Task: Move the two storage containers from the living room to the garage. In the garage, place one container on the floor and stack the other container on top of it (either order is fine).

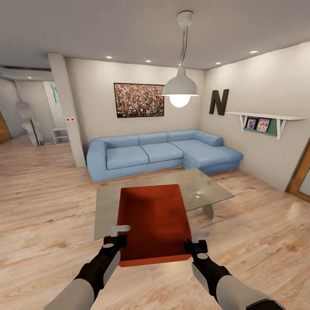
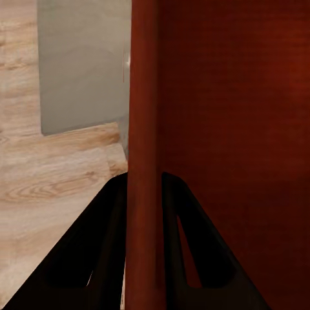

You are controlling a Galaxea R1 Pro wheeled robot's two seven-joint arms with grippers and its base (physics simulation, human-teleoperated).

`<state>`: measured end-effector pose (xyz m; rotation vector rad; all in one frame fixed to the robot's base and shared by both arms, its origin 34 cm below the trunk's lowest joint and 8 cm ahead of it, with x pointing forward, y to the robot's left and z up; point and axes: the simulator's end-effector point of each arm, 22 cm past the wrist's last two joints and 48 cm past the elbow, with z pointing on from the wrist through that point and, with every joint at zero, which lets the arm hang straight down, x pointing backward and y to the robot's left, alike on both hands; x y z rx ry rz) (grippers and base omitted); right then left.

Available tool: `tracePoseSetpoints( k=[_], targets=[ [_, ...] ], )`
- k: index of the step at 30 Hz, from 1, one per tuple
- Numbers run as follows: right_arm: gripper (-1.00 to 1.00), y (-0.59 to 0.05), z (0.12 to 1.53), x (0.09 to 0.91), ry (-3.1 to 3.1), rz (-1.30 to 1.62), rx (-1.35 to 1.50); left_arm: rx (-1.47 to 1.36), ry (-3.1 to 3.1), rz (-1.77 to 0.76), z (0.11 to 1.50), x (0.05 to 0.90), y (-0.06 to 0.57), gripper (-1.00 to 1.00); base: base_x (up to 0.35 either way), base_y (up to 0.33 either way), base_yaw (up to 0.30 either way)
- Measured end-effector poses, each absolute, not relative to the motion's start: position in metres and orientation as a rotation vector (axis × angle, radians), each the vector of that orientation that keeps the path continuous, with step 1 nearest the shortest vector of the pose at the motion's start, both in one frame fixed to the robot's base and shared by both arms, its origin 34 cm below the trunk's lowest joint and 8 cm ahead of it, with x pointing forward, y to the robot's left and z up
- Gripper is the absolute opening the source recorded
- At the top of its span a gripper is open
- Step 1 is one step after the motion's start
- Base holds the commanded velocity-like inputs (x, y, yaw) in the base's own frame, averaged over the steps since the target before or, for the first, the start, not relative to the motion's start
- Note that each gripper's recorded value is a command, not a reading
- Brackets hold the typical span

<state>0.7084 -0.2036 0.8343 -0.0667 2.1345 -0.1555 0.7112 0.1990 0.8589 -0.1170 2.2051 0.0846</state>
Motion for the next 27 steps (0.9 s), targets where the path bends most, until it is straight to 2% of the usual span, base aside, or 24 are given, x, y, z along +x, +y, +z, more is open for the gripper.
tracePoseSetpoints(
  k=[27],
  targets=[
    [-1.0, -0.204, 0.848, 0.711, 2.112, -0.155, -0.064, -0.117, 2.182, 0.083, 0.872, 0.714, 0.199, -1.0, 0.0, 0.0, 0.274]
  ],
)
